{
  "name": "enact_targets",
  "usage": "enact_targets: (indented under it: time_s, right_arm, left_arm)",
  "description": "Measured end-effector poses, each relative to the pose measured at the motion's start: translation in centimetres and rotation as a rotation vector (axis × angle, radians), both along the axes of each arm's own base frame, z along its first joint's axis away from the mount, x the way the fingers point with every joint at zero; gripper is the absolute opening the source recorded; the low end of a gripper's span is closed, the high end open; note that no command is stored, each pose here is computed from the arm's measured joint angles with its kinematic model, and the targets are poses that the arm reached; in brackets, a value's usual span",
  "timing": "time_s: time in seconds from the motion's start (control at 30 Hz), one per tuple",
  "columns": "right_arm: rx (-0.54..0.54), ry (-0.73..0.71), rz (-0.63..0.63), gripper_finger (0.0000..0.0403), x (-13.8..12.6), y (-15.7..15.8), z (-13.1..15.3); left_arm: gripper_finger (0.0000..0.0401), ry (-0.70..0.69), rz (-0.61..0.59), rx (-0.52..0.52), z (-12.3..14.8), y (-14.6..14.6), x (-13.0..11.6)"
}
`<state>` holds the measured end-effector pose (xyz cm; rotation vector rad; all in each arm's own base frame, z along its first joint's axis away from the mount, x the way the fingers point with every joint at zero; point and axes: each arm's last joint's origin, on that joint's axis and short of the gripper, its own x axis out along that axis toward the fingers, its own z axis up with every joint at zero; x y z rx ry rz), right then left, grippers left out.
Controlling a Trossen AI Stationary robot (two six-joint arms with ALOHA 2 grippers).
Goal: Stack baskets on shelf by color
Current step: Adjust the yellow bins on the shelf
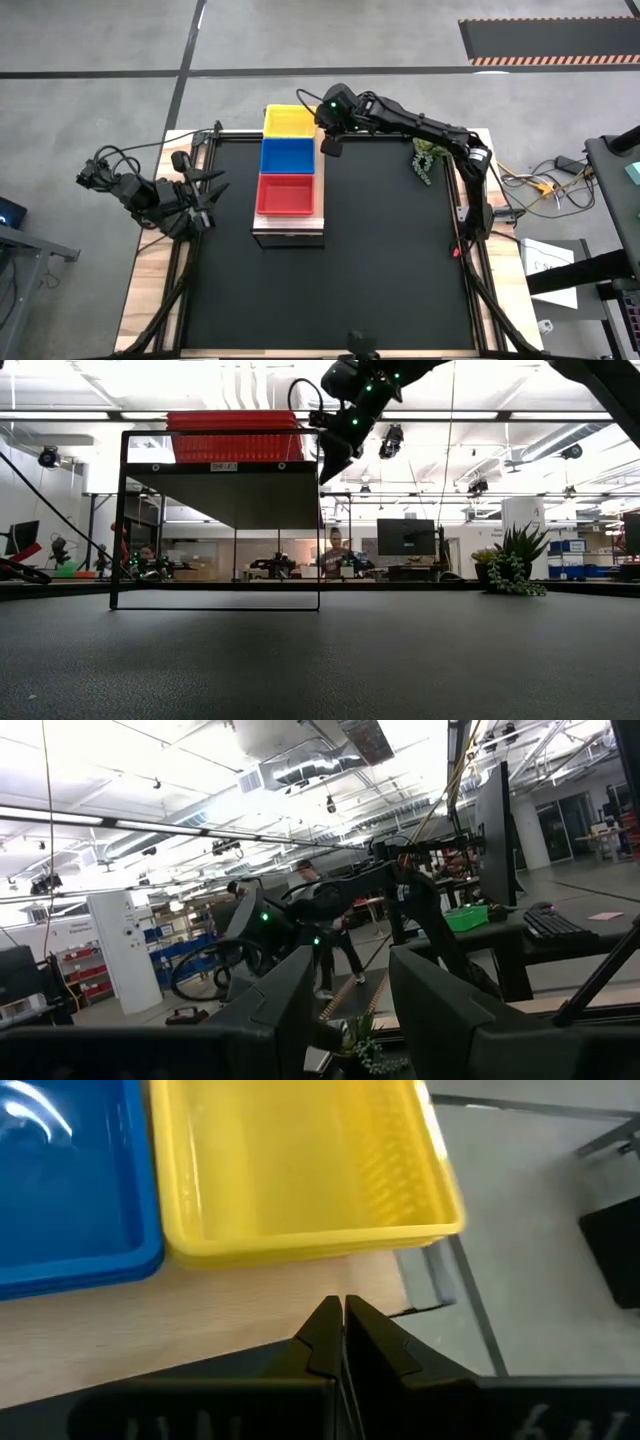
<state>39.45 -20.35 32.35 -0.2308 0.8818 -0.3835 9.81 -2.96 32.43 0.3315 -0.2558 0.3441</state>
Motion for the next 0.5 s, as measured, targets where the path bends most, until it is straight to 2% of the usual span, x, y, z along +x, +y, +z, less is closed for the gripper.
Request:
enact_targets:
  time_s: [0.23, 0.4, 0.5]
  right_arm:
    - [0.031, -0.011, -0.027, 0.0008, -1.2, 0.9, 1.5]
    - [0.076, 0.002, -0.033, 0.0008, -2.0, 2.9, 2.8]
    - [0.124, 0.042, -0.030, 0.0008, -2.5, 4.6, 2.8]
  left_arm:
    - [0.0118, 0.010, 0.056, -0.022, -0.1, 0.2, -0.1]
    - [0.0118, 0.034, 0.141, -0.045, -0.3, 0.4, -0.1]
    - [0.0115, 0.035, 0.145, -0.045, -0.3, 0.4, -0.1]
